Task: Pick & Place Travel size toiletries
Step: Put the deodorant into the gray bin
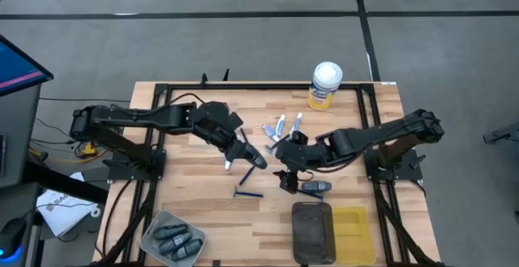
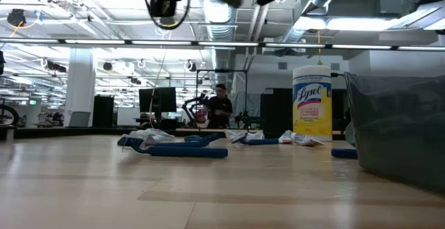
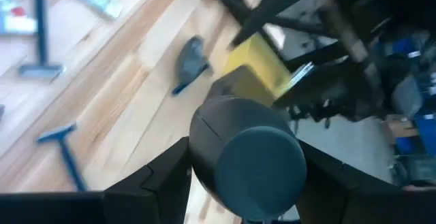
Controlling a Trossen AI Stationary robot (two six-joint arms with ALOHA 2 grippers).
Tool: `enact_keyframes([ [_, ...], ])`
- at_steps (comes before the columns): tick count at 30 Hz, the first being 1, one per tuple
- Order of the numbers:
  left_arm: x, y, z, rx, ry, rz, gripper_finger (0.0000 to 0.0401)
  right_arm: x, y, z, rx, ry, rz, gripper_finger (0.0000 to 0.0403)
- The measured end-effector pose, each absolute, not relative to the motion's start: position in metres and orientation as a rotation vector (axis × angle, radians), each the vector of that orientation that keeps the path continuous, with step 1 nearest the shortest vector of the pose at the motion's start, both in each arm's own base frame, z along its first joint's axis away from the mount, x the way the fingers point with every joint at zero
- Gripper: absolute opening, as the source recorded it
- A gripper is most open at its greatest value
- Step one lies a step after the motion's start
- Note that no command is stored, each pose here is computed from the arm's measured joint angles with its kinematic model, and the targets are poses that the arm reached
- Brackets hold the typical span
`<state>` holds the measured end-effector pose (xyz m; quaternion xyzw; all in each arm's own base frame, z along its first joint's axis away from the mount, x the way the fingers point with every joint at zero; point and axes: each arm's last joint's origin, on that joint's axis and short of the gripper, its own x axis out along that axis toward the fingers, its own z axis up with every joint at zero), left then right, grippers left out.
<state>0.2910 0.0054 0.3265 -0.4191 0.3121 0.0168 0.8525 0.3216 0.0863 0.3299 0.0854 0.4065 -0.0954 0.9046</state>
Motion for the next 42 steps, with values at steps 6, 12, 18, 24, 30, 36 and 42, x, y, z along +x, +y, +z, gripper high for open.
enact_keyframes([
  [6,0.262,-0.013,0.324,-0.864,0.858,0.061,0.0196,0.291,0.098,0.342,0.190,0.906,-0.186,0.0296],
  [12,0.216,-0.061,0.330,-0.868,1.054,0.074,0.0200,0.275,0.101,0.348,0.223,0.920,-0.229,0.0296],
  [18,0.180,-0.117,0.334,-0.904,1.102,0.108,0.0197,0.275,0.102,0.346,0.214,0.937,-0.240,0.0296],
  [24,0.160,-0.165,0.320,-0.938,1.205,0.152,0.0203,0.276,0.100,0.345,0.213,0.943,-0.248,0.0296],
  [30,0.150,-0.197,0.301,-0.906,1.274,0.211,0.0201,0.277,0.098,0.344,0.217,0.943,-0.256,0.0296],
  [36,0.147,-0.213,0.287,-0.822,1.235,0.245,0.0204,0.277,0.096,0.344,0.219,0.942,-0.261,0.0296],
  [42,0.130,-0.215,0.277,-0.839,1.142,0.264,0.0201,0.277,0.096,0.344,0.220,0.944,-0.256,0.0296],
])
